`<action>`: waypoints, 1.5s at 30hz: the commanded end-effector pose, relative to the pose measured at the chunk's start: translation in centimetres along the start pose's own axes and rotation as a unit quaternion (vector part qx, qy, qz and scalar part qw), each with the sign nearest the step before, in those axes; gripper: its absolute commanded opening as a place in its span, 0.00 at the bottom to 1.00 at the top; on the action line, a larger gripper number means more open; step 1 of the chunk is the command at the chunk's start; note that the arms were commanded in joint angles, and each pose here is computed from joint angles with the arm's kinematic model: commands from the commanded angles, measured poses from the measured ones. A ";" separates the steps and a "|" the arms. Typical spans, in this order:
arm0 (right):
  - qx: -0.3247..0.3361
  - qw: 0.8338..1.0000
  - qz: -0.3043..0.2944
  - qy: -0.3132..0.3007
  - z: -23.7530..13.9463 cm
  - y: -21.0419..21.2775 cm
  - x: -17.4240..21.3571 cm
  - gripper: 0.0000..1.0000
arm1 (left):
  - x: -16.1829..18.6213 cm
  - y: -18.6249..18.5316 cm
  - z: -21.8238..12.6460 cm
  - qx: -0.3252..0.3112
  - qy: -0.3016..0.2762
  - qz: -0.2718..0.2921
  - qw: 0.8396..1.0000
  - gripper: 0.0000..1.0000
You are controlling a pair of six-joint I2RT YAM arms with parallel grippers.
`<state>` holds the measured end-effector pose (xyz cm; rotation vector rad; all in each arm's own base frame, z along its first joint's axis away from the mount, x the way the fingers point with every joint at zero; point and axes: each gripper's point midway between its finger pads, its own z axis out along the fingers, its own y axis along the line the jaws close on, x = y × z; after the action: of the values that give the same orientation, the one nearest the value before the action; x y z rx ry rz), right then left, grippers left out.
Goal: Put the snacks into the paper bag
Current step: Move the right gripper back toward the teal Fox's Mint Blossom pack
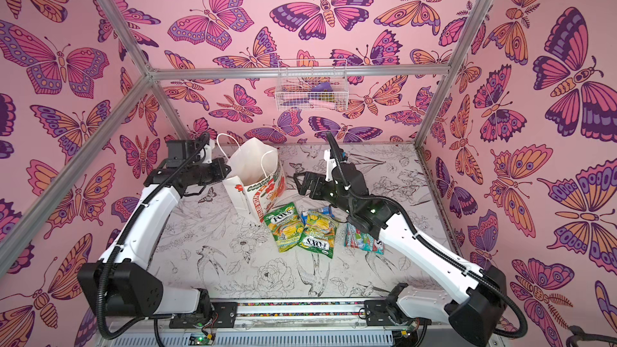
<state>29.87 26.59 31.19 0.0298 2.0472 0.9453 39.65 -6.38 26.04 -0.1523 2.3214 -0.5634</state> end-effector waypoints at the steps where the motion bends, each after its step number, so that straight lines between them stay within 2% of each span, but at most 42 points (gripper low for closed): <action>1: 0.103 0.995 -0.005 -0.014 -1.8 -5.0 0.6 0.99 | -0.7 -0.5 -0.2 0.008 -0.012 0.000 1.000 0.00; 9: 0.207 0.975 0.076 0.008 -5.6 -14.1 3.3 0.99 | -0.6 -0.6 -0.1 0.010 -0.009 -0.001 1.000 0.00; 13: 0.229 0.967 0.114 0.013 -6.8 -17.4 4.5 1.00 | -0.6 -0.6 0.1 0.008 -0.009 0.001 1.000 0.00; 15: 0.232 0.963 0.133 0.033 -7.4 -18.6 5.4 0.97 | -0.6 -0.7 0.1 0.011 -0.007 -0.001 1.000 0.00; 21: 0.305 0.933 0.185 0.035 -9.5 -24.2 8.4 0.97 | -0.5 -1.4 -0.3 0.008 -0.014 0.014 1.000 0.00; 25: 0.350 0.910 0.220 0.015 -11.0 -27.1 9.7 0.97 | -0.3 -1.5 0.0 0.012 -0.008 0.012 1.000 0.00; 37: 0.407 0.883 0.236 0.018 -12.2 -30.7 11.5 0.97 | -0.3 -1.7 -0.1 0.011 -0.011 0.019 1.000 0.00; 45: 0.395 0.880 0.261 0.035 -11.1 -31.6 13.6 0.96 | 0.1 -1.9 0.5 0.011 -0.002 0.021 1.000 0.00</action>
<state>22.72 1.88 5.84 1.0158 2.4289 0.3047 39.50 -7.77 26.06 -0.1190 2.3258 -0.5680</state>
